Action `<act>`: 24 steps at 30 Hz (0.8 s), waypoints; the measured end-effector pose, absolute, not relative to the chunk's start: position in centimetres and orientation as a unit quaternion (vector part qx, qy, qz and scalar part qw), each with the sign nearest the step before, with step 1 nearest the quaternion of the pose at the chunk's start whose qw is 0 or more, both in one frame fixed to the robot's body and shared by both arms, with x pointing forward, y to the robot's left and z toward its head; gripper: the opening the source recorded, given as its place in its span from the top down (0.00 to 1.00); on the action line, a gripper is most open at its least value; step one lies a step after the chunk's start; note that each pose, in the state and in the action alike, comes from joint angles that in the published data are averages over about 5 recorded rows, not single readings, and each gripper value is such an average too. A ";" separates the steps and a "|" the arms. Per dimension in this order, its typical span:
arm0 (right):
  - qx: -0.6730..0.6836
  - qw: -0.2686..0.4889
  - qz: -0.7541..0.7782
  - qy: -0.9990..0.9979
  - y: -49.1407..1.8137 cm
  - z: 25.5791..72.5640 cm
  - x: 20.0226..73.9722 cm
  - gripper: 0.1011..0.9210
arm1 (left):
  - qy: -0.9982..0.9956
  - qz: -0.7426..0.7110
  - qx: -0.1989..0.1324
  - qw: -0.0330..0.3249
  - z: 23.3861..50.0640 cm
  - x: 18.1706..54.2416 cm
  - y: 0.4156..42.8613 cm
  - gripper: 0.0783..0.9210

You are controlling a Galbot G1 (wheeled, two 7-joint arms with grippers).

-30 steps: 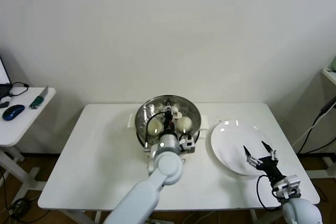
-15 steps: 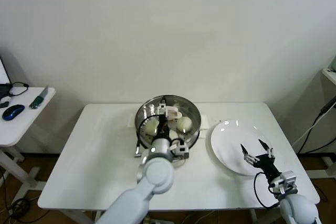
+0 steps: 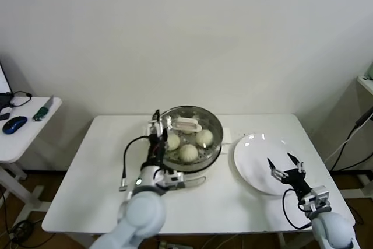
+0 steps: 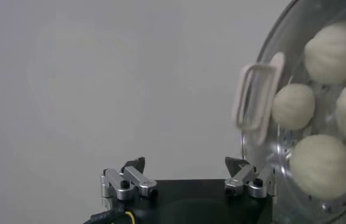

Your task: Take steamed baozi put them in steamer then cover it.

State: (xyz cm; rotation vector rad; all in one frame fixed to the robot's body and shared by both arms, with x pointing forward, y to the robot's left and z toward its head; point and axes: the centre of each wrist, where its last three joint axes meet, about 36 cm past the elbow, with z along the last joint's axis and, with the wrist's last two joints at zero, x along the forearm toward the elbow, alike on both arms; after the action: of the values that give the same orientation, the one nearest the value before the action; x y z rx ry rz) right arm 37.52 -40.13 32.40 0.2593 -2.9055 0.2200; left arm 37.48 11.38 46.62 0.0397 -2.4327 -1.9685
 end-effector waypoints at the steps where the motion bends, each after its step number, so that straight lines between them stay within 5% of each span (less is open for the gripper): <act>1: 0.088 0.108 0.074 -0.987 -40.1 32.4 37.5 0.12 | -0.784 -0.620 0.018 0.008 46.7 37.2 12.0 0.12; 10: 0.096 0.105 0.072 -0.987 -39.7 32.3 37.3 0.12 | -0.861 -0.497 0.070 0.083 46.4 35.0 18.0 0.12; 15: 0.103 0.102 0.069 -0.987 -39.4 32.1 37.3 0.12 | -0.903 -0.407 0.069 0.122 45.2 33.6 20.8 0.12; 24: 0.111 0.094 0.070 -0.987 -39.2 31.8 36.9 0.12 | -0.967 -0.242 0.028 0.077 40.0 32.0 24.2 0.12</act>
State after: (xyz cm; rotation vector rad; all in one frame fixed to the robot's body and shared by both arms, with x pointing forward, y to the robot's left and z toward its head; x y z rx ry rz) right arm 36.90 -39.22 31.77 0.3305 -2.9273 0.2086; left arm 32.02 24.18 39.99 0.0828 -2.8969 -0.7257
